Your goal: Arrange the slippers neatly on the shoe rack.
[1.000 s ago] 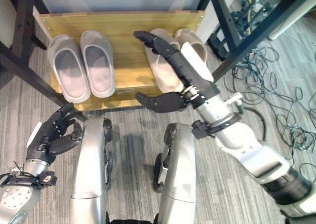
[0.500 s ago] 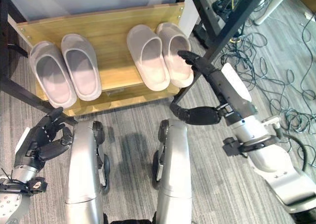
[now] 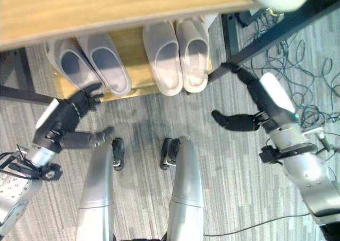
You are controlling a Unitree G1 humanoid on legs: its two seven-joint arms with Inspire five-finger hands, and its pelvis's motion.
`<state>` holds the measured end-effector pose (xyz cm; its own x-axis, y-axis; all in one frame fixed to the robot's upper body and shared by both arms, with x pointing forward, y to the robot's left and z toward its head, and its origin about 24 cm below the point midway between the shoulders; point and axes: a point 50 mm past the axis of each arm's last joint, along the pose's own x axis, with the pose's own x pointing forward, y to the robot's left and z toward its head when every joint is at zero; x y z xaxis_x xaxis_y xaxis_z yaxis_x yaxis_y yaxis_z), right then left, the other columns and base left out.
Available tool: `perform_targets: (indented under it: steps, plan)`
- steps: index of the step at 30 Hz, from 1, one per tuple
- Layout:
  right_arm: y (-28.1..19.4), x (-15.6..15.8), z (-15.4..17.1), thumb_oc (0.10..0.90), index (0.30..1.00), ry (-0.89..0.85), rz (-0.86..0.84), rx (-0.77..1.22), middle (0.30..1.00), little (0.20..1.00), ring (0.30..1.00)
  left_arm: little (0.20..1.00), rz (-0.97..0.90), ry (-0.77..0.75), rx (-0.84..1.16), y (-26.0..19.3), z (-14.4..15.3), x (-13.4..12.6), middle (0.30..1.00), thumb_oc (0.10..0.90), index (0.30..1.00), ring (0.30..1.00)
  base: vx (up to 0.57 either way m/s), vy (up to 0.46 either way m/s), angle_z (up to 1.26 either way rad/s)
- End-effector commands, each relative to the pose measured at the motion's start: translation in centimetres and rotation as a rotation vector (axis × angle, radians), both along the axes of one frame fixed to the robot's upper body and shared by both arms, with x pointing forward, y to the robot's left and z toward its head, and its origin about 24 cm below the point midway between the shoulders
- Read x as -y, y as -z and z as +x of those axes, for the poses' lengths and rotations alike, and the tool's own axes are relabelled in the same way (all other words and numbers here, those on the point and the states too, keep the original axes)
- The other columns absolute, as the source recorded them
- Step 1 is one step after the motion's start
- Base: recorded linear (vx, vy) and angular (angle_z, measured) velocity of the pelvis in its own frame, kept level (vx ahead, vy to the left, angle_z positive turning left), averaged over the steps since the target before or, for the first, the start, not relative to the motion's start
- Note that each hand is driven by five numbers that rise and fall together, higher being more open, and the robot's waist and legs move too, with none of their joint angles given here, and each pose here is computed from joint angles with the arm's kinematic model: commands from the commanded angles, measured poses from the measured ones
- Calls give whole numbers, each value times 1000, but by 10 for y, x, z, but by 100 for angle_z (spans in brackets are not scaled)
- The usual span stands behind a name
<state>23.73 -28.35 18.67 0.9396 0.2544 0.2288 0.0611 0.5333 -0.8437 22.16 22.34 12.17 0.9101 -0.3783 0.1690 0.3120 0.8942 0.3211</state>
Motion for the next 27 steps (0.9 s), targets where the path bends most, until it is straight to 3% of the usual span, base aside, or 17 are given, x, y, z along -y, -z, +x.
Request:
perform_targets:
  steps: [1, 12, 21, 27]
  plan:
    - [-2, -8, -2, 800, 900, -64, -74, 6, 900, 900, 900, 900, -12, 99, -87, 17, -23, 7, 900, 800, 900, 900, -38, -57, 33]
    - [63, -8, 4, 800, 900, -51, -142, -256, 900, 900, 900, 900, 81, 133, -312, 64, -32, 3, 900, 800, 900, 900, 68, -54, 13]
    - [176, 3, -11, 800, 900, 137, -153, -577, 900, 900, 900, 900, 171, -29, -552, 143, -51, -9, 900, 800, 900, 900, 135, -82, 4]
    - [225, -2, -28, 800, 900, 231, -110, -730, 900, 900, 900, 900, 230, -133, -656, 175, -64, -17, 900, 800, 900, 900, 130, -67, -5]
